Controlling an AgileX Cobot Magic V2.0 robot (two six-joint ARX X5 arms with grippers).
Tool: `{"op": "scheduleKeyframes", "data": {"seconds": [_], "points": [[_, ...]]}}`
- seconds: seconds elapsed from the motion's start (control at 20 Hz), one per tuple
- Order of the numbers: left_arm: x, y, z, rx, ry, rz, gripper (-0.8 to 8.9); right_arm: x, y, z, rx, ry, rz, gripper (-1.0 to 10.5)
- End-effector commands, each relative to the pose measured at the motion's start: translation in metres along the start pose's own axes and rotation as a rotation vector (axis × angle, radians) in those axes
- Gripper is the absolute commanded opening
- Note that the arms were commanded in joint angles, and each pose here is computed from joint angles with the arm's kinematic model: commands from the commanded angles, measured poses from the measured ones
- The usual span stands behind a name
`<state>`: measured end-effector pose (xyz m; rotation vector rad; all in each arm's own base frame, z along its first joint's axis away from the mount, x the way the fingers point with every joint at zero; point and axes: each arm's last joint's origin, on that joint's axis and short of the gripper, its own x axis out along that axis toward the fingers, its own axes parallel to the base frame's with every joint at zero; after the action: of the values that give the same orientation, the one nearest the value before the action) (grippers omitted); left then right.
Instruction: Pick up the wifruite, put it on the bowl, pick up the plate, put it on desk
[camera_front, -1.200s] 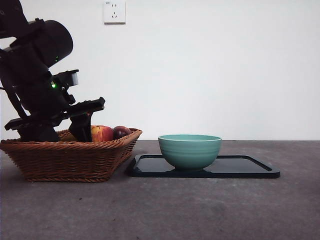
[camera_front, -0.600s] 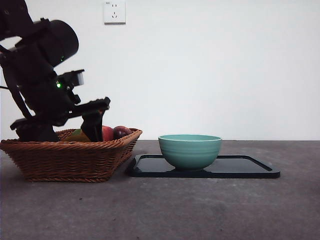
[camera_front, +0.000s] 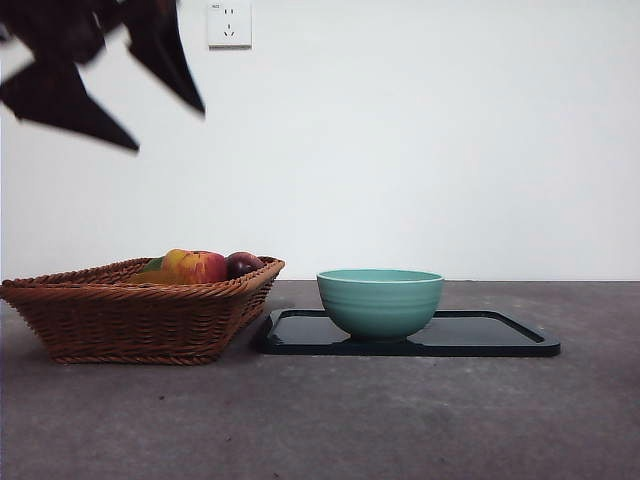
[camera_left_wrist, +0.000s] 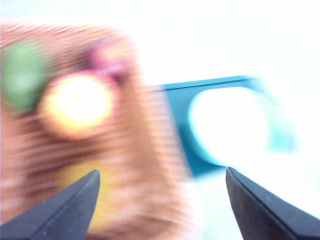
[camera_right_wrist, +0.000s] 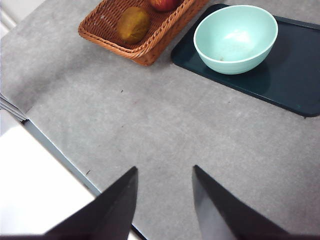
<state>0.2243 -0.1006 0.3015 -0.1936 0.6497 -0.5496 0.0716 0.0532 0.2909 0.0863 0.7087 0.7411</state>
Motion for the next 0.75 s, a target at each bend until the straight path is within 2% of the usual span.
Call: {"op": "scheduleKeyframes", "data": {"seconds": [0.05, 0.35, 0.55, 0.75], "points": [[-0.024, -0.012, 0.002, 0.041, -0.012, -0.108, 4.04, 0.000, 0.001, 0.003, -0.017, -0.015, 0.004, 1.7], [-0.072, -0.022, -0.022, 0.116, 0.106, -0.241, 4.03, 0.000, 0.001, 0.003, -0.016, -0.015, 0.004, 1.7], [-0.088, -0.022, -0.039, 0.172, 0.221, -0.256, 4.02, 0.000, 0.001, 0.003, -0.016, -0.015, 0.004, 1.7], [-0.090, -0.022, -0.044, 0.188, 0.253, -0.254, 4.02, 0.000, 0.001, 0.003, -0.016, -0.015, 0.004, 1.7]]}}
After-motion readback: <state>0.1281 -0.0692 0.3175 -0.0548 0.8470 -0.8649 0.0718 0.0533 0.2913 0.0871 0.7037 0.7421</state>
